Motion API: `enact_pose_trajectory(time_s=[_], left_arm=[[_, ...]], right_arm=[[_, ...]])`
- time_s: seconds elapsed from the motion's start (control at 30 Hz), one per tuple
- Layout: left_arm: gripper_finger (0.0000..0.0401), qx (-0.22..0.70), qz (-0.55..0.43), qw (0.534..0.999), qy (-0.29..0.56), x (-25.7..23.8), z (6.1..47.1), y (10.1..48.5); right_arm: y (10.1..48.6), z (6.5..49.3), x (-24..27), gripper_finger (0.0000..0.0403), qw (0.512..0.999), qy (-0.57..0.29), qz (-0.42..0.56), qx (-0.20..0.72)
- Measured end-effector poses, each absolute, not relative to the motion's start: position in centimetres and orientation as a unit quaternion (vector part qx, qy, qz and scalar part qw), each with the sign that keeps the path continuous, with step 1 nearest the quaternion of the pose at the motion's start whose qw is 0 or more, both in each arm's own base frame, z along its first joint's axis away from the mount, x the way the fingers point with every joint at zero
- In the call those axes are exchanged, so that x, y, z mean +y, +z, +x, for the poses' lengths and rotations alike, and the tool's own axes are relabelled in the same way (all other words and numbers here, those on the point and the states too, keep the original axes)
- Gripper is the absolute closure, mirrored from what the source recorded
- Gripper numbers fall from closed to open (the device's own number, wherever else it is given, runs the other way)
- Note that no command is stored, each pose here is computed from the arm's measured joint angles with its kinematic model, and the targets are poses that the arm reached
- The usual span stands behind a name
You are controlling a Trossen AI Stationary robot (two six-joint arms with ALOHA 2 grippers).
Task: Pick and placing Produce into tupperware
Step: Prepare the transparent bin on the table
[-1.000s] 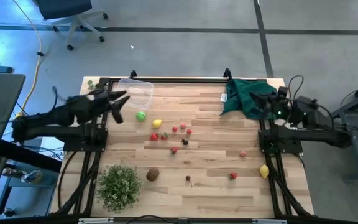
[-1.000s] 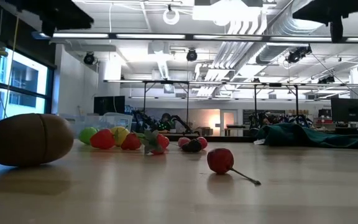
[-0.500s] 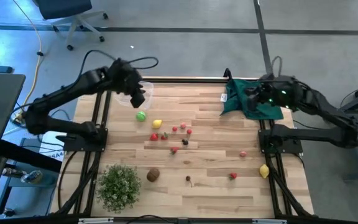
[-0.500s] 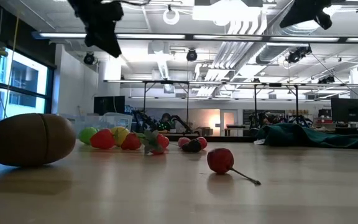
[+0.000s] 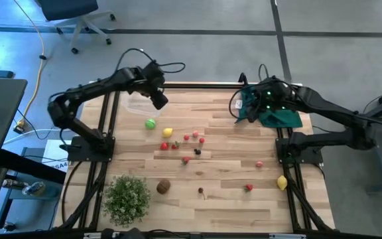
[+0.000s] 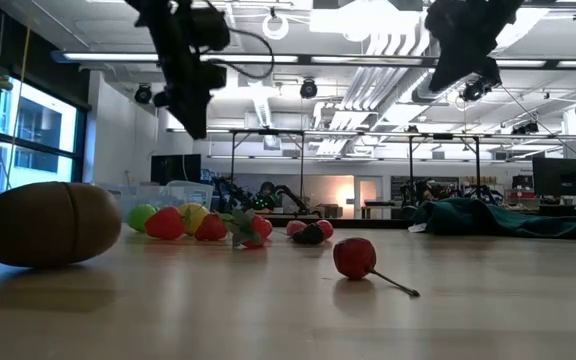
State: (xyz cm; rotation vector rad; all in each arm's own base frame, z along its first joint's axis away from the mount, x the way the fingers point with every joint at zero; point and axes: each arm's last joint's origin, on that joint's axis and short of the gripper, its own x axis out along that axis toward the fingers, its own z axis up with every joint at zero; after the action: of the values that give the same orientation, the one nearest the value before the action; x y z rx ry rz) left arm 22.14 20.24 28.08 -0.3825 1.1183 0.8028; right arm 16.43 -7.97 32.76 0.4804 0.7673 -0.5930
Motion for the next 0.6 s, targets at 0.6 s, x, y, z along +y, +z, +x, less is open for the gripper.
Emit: enact_pose_trajectory(time_s=[0.6], left_arm=[[0.0279, 0.545, -0.276, 0.65, 0.453, 20.8, 22.4, 24.8]], right_arm=[[32.4, 17.0, -8.1, 0.0402, 0.868, -0.246, 0.192, 0.386]])
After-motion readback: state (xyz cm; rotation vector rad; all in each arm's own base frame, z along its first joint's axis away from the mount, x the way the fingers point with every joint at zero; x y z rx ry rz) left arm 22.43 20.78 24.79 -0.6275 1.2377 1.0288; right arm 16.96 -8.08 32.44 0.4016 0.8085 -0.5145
